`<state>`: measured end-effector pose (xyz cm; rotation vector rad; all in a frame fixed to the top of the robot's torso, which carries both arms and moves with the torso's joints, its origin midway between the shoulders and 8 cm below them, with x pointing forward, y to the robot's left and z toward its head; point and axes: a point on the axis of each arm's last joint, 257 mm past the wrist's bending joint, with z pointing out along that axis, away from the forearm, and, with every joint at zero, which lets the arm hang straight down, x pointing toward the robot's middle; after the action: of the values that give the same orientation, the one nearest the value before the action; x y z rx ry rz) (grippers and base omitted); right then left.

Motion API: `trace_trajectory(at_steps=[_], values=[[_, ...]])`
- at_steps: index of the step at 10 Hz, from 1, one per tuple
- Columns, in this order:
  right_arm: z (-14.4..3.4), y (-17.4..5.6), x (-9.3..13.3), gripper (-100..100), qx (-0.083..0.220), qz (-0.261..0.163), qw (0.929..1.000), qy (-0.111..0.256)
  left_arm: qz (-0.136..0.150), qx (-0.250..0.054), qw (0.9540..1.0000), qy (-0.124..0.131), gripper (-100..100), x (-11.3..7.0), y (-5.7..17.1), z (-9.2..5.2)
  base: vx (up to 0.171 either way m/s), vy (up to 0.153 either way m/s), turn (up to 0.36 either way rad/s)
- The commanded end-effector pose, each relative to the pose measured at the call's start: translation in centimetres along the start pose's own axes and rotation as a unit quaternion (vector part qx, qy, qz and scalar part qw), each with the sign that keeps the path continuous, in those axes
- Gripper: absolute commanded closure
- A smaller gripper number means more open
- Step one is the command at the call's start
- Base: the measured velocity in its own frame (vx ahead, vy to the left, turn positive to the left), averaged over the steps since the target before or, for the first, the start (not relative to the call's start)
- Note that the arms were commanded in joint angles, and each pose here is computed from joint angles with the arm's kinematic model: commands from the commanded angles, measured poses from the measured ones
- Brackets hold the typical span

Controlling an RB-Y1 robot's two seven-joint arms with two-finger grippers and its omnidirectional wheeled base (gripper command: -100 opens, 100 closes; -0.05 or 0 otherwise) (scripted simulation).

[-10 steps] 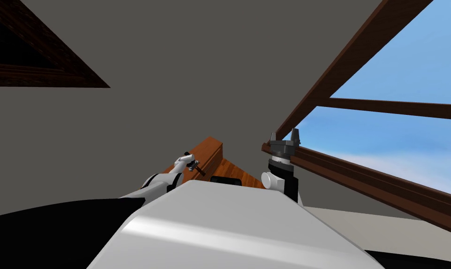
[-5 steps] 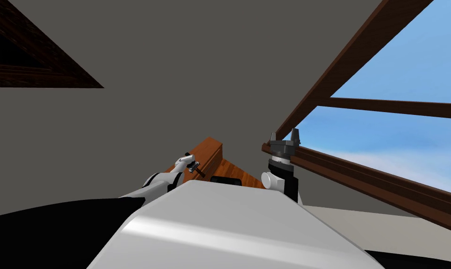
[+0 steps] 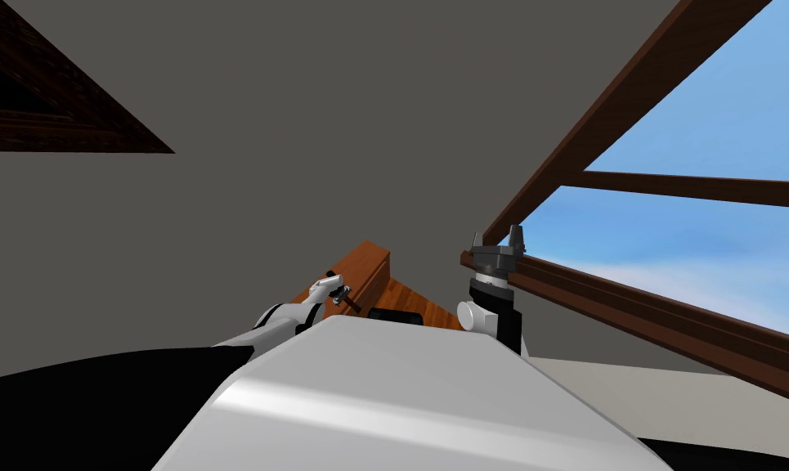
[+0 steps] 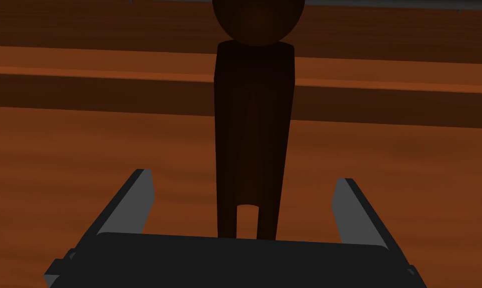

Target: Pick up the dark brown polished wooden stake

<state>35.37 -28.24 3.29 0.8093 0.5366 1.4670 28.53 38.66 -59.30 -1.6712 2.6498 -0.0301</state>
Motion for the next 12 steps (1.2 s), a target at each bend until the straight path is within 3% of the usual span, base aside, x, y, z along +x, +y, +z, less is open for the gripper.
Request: trace_trajectory(at_steps=[1, 5, 6, 7, 10, 11, 12], values=[[0.0, 0.0, 0.0, 0, 0.0, 0.0, 1.0, 0.0, 0.0, 0.0, 1.0, 0.0, 100, 0.0, 0.0, 0.0, 0.0, 0.0, 0.0], [0.0, 0.0, 0.0, 0, 0.0, 0.0, 1.0, 0.0, 0.0, -0.001, 1.0, 0.0, 100, 0.0, 0.1, 0.0, 0.0, 0.0, 0.0], [0.0, 0.0, 0.0, 0, 0.0, 0.0, 1.0, 0.0, 0.0, -0.001, 1.0, 0.0, 0, 0.0, 0.1, 0.0, 0.0, 0.0, 0.0], [0.0, 0.0, 0.0, 0, 0.0, 0.0, 1.0, 0.0, 0.002, 0.0, 1.0, 0.0, 100, -0.9, -0.2, -0.8, 0.0, -0.024, 0.047], [0.0, 0.0, 0.0, 0, 0.0, 0.0, 1.0, 0.0, 0.006, 0.0, 1.0, 0.0, 100, -2.4, -0.4, -2.1, -0.017, -0.052, 0.04], [0.0, 0.0, 0.0, 0, 0.0, 0.0, 1.0, 0.0, 0.005, 0.0, 1.0, -0.001, 100, -2.1, -0.5, -1.8, -0.012, -0.026, 0.012], [0.0, 0.0, 0.0, 0, 0.0, 0.0, 1.0, 0.0, 0.005, 0.0, 1.0, 0.0, 0, -2.2, -0.6, -1.8, -0.002, -0.005, -0.001]])
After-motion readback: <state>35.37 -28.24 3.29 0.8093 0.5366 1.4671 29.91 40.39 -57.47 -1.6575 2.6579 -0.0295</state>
